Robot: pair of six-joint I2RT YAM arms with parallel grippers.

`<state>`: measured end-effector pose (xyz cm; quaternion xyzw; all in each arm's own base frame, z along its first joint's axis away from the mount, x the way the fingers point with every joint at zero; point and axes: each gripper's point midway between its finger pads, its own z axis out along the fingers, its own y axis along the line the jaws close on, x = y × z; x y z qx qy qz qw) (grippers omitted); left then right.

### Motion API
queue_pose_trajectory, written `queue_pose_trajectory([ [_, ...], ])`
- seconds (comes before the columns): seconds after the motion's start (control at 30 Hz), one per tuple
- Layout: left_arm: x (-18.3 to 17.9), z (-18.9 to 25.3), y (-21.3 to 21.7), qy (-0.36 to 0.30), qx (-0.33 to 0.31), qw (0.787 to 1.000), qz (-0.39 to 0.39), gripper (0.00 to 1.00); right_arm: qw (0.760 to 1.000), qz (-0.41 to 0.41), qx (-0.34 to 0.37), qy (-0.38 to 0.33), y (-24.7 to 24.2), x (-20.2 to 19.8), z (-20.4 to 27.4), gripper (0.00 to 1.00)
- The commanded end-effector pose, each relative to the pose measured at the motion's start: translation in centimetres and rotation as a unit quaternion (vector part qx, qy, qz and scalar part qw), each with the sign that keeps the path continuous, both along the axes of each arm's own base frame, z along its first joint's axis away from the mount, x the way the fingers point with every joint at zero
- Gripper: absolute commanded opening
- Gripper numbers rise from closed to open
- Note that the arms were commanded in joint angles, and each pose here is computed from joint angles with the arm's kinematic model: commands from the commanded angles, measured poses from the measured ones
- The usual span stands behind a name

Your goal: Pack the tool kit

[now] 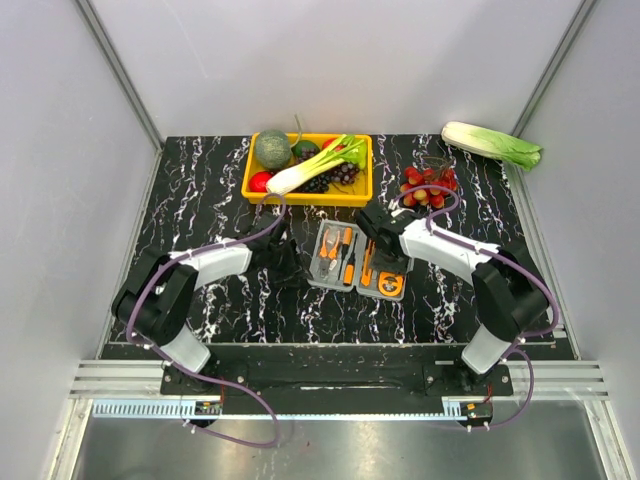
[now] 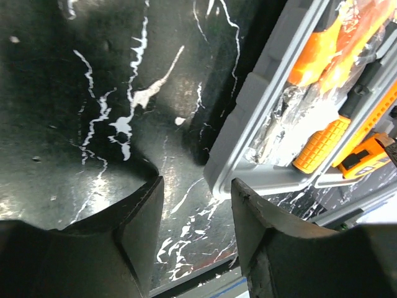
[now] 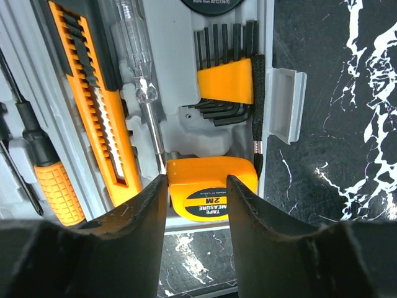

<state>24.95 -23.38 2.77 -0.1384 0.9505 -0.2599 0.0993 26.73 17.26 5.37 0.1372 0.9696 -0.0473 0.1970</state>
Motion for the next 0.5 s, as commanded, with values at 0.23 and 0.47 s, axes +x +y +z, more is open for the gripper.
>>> queue_pose_trajectory([
  [0.23,2.4,1.3,-0.3,-0.042,0.019,0.999,-0.013,0.49,0.999,0.02,-0.004,0.036,-0.3,-1.5,-2.7,0.43],
  [0.47,2.2,0.4,-0.2,-0.029,0.024,0.999,-0.015,0.42,0.997,0.033,-0.007,0.074,-0.8,-3.4,-5.0,0.38],
])
